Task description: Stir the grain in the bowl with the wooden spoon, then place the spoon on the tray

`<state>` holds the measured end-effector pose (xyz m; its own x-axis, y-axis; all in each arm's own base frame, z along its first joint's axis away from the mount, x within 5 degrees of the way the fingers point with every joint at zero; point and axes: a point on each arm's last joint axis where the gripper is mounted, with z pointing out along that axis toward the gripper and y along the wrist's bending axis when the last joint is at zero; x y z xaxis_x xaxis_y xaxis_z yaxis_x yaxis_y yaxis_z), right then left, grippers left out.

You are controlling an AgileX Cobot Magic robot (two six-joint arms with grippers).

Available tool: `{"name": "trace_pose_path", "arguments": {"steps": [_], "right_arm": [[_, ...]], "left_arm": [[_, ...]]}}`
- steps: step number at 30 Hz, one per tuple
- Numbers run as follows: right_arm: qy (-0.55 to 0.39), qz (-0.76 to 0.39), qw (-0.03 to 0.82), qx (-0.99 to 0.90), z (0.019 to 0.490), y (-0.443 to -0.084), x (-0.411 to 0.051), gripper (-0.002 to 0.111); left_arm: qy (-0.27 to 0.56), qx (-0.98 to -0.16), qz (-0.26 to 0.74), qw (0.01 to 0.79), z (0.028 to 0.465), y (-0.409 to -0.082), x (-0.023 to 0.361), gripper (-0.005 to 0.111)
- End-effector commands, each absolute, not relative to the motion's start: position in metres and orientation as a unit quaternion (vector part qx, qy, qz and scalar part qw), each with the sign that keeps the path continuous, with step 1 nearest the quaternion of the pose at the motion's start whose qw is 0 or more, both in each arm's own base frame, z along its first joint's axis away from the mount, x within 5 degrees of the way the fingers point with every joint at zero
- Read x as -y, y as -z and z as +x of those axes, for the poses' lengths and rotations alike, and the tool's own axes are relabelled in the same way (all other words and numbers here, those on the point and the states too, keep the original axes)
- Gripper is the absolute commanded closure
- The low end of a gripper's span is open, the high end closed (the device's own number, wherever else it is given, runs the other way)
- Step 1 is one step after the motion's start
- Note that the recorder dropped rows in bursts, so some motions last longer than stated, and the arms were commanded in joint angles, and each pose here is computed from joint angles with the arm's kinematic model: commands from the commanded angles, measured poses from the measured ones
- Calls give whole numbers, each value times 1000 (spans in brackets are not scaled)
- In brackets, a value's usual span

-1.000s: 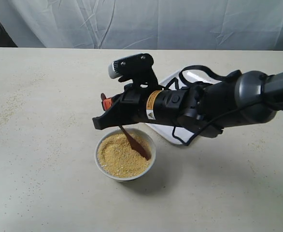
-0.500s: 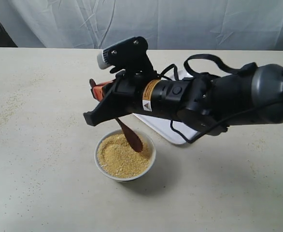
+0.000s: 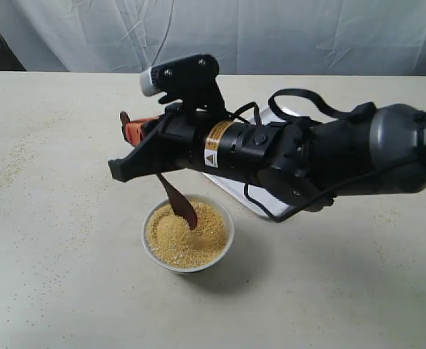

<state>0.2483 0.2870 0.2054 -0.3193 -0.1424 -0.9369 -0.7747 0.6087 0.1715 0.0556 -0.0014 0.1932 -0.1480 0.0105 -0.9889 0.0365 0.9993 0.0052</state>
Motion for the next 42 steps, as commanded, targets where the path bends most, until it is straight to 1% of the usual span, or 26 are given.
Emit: {"name": "trace_pose_path", "arguments": {"steps": [1,9,12,15,17,19,22,26,28,29,31,32,33,34,35,36,39,41,42], "right_arm": [[-331,-303,508,-736,247,-214,-290,108],[-313,-303,457,-775,251,-156,-301,108],[-281,-317,466,-777,257,-156,-294,108],[-291,-280,495,-769,259,-182,-289,108],[-288,-293,522,-748,257,-201,-286,108],[-275,-299,537,-739,258,-209,-283,108],[-244,-293,543,-749,263,-202,-281,108],[-231,-276,511,-780,268,-166,-284,108],[-250,-261,483,-798,263,-152,-290,108],[-257,-261,481,-797,260,-153,-293,108],[-278,-268,507,-771,250,-176,-300,108],[-292,-269,533,-747,247,-196,-300,108],[-296,-268,543,-738,246,-204,-299,108],[-286,-276,563,-725,247,-216,-294,108],[-276,-278,567,-725,250,-216,-292,108],[-256,-271,565,-736,256,-212,-286,108],[-234,-256,530,-774,265,-177,-285,108],[-238,-256,505,-789,261,-155,-293,108],[-243,-259,497,-792,256,-151,-297,108]], "left_arm": [[11,-756,14,655,56,-192,1,107],[11,-756,14,655,56,-192,1,107],[11,-756,14,655,56,-192,1,107],[11,-756,14,655,56,-192,1,107],[11,-756,14,655,56,-192,1,107],[11,-756,14,655,56,-192,1,107],[11,-756,14,655,56,-192,1,107],[11,-756,14,655,56,-192,1,107],[11,-756,14,655,56,-192,1,107],[11,-756,14,655,56,-192,1,107],[11,-756,14,655,56,-192,1,107],[11,-756,14,655,56,-192,1,107],[11,-756,14,655,56,-192,1,107],[11,-756,14,655,56,-192,1,107],[11,-756,14,655,56,-192,1,107],[11,-756,14,655,56,-192,1,107],[11,-756,14,655,56,-192,1,107],[11,-756,14,655,56,-192,1,107],[11,-756,14,655,56,-192,1,107]]}}
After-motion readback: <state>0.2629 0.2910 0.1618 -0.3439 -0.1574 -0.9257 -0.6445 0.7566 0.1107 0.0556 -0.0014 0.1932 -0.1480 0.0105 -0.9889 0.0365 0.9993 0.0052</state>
